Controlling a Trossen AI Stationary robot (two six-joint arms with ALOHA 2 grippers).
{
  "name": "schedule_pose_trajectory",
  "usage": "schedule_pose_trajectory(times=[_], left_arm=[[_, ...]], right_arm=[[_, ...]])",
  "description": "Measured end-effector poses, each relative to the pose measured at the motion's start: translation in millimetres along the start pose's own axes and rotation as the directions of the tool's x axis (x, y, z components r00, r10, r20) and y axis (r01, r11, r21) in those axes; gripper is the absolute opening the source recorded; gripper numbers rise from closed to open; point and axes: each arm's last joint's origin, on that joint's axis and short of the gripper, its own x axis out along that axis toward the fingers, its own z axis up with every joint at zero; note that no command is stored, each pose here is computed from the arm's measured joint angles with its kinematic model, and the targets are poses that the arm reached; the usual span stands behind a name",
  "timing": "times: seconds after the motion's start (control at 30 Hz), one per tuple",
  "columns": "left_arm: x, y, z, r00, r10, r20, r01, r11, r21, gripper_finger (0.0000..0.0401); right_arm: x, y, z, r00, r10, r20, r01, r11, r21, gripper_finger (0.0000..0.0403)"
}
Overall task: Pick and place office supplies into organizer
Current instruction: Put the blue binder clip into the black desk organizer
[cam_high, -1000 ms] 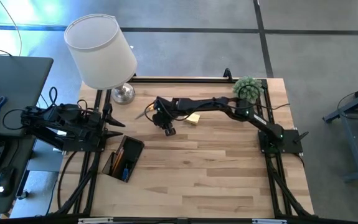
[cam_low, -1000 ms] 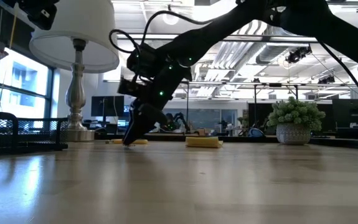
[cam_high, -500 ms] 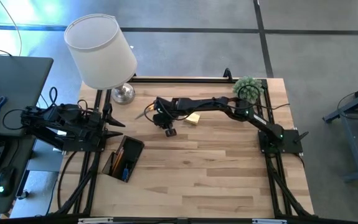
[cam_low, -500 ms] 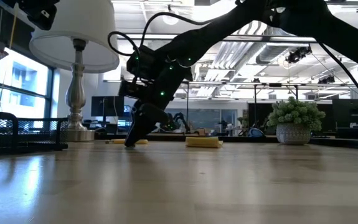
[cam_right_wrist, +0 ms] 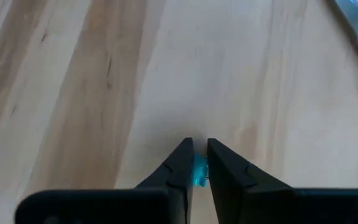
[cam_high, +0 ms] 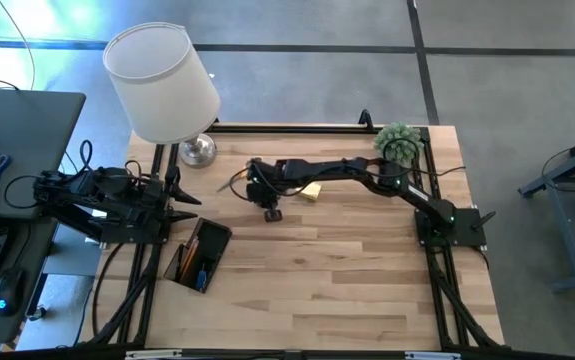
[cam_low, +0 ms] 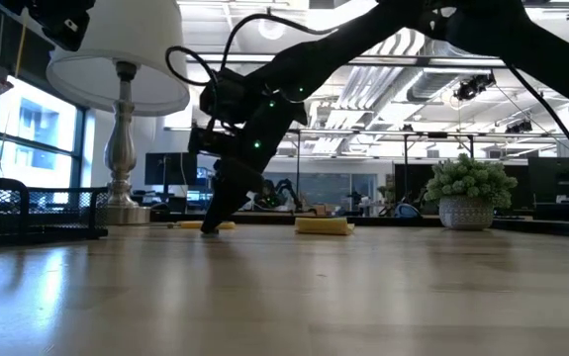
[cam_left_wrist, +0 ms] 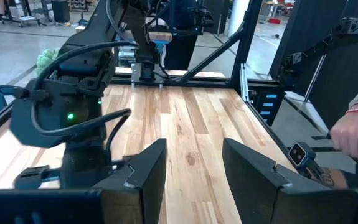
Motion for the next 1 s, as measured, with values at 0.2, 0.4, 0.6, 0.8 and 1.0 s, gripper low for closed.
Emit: schedule_pose_trajectory(times=[0.2, 0.4, 0.6, 0.8, 1.0], left_arm=[[0, 0, 0, 1.0, -0.002, 0.0, 0.002, 1.0, 0.0, 0.0145], [0, 0, 0, 1.0, -0.004, 0.0, 0.004, 1.0, -0.003, 0.0145], [0, 0, 0, 1.0, -0.005, 0.0, 0.005, 1.0, -0.02, 0.0145], [0, 0, 0, 1.0, -0.004, 0.0, 0.005, 1.0, -0.023, 0.0145], [0, 0, 0, 1.0, -0.004, 0.0, 0.004, 1.0, -0.023, 0.0145]], right_arm=[[-23, 13, 15, 0.999, 0.017, 0.047, -0.017, 1.0, 0.01, 0.0019], [-50, 25, 37, 0.986, 0.017, 0.166, -0.018, 1.0, 0.004, 0.0002], [-54, 39, 34, 0.996, -0.077, 0.041, 0.077, 0.997, 0.002, 0.0018], [-55, 31, 4, 0.949, -0.175, -0.261, 0.198, 0.978, 0.064, 0.0061], [-61, 20, -14, 0.907, -0.159, -0.391, 0.265, 0.936, 0.233, 0.0102]])
